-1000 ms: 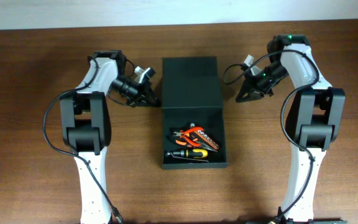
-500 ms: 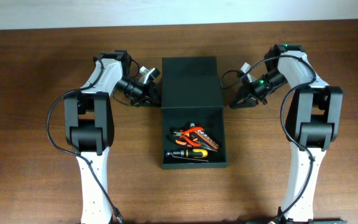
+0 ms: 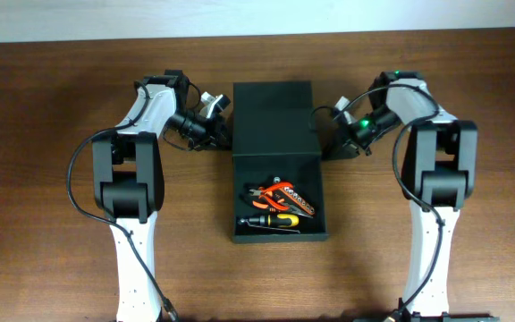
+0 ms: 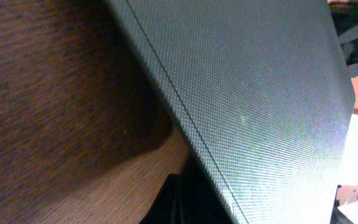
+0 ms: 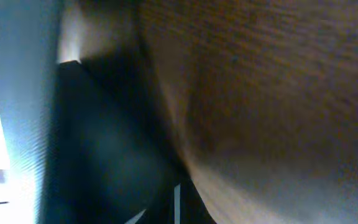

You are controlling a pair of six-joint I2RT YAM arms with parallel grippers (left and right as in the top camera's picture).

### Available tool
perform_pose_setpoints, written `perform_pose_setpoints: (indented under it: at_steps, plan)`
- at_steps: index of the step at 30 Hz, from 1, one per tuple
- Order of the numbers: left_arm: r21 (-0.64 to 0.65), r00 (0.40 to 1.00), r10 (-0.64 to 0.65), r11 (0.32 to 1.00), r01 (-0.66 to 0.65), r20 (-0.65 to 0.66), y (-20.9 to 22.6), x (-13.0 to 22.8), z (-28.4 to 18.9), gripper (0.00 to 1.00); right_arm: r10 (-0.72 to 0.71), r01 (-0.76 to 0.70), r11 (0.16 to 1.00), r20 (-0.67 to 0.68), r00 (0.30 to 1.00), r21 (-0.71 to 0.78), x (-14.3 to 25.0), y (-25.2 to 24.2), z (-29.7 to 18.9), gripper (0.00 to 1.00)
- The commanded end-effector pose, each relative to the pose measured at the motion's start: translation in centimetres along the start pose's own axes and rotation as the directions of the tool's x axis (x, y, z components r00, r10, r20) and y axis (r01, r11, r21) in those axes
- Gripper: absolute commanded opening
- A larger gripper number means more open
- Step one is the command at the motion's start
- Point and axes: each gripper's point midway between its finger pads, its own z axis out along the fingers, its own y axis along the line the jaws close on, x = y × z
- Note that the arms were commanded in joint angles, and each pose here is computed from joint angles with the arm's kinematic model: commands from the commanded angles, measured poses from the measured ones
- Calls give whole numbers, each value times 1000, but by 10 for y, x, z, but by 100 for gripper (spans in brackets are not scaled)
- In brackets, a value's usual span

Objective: Pack container
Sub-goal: 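Grip the lid edges with both grippers, then swing the lid down over the box with both grippers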

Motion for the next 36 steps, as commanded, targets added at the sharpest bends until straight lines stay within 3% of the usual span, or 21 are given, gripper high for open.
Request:
perform_pose_setpoints:
  at_steps: [1, 16, 36]
  plan:
    - [21, 1000, -25, 999, 25, -6, 5, 2, 4, 2, -15, 15, 999, 0, 1000, -40, -3, 2, 10, 4]
    - [15, 1000, 3, 1000, -3, 28, 6, -7, 1, 2, -75, 89, 976, 78, 994, -197, -15, 32, 7, 4]
    - [16, 993, 73, 997, -75, 90, -19, -34, -23, 2, -186, 214, 957, 149, 971, -197, -35, 71, -27, 4]
